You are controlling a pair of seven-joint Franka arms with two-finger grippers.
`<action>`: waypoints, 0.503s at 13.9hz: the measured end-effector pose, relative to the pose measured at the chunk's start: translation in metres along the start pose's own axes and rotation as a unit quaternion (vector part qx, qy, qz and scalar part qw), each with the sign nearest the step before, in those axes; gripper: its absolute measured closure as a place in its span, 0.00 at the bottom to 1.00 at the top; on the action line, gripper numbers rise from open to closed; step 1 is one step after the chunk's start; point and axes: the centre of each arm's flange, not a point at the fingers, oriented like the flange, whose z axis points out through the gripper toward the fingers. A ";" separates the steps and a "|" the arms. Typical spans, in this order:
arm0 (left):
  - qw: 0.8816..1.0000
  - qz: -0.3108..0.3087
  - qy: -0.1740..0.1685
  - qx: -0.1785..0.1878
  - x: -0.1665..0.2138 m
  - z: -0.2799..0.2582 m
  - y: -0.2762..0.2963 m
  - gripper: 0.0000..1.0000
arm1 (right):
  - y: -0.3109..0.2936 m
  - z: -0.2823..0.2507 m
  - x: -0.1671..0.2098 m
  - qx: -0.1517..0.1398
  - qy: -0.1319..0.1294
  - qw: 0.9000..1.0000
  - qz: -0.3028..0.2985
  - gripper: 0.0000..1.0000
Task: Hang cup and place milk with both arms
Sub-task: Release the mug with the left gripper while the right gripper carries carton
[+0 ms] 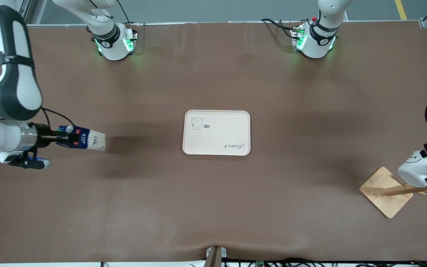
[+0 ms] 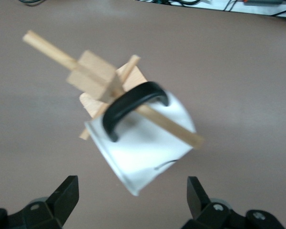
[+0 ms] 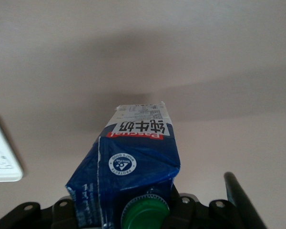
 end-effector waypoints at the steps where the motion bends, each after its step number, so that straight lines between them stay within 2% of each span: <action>1: 1.000 -0.007 -0.009 -0.001 -0.002 -0.007 0.016 0.00 | 0.013 0.007 0.000 0.000 -0.005 1.000 0.004 0.44; 3: 1.000 -0.012 -0.019 0.002 -0.008 -0.026 0.047 0.00 | 0.024 0.018 -0.003 -0.008 -0.002 1.000 0.007 0.44; 7: 0.999 0.006 -0.026 0.022 -0.023 -0.072 0.085 0.00 | 0.039 0.041 -0.031 -0.018 0.021 0.999 0.016 0.44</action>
